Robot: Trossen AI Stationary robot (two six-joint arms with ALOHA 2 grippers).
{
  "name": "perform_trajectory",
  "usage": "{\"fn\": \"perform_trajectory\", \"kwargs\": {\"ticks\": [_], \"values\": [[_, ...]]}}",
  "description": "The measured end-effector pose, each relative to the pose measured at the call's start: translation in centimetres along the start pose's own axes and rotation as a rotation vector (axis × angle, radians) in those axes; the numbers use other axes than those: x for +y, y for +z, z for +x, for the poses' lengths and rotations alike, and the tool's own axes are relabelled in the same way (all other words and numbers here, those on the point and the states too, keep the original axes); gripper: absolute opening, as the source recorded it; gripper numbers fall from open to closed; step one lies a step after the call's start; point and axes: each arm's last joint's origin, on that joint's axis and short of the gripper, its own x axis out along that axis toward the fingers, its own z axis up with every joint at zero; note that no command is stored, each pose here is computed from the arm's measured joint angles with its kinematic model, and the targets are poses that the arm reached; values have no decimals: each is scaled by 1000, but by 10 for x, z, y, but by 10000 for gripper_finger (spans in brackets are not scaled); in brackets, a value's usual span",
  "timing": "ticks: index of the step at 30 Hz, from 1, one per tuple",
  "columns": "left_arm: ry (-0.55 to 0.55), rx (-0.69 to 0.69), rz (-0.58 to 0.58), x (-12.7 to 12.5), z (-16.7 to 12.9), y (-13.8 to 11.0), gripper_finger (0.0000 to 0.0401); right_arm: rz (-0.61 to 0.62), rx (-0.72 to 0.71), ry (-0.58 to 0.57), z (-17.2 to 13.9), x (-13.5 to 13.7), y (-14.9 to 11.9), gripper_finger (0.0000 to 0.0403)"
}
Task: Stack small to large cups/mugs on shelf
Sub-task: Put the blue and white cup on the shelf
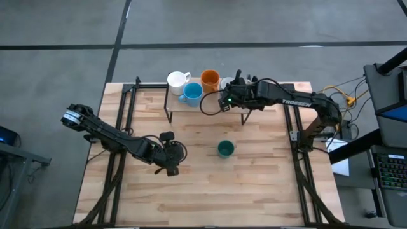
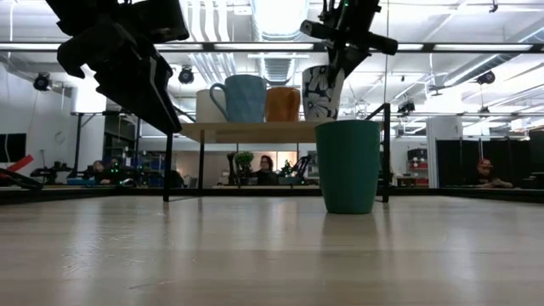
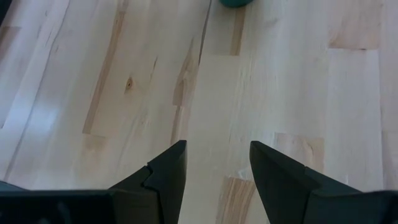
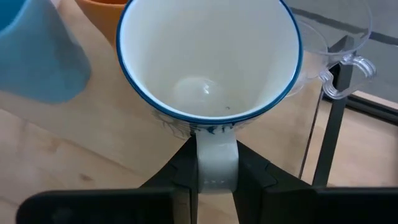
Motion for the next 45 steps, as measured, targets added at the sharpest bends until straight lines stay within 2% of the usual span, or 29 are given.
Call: {"fn": "perform_trajectory", "kwargs": {"ticks": [45], "values": [[-1, 1, -1, 0, 0, 0, 162, 16, 11, -44, 9, -5, 4, 58]]}}
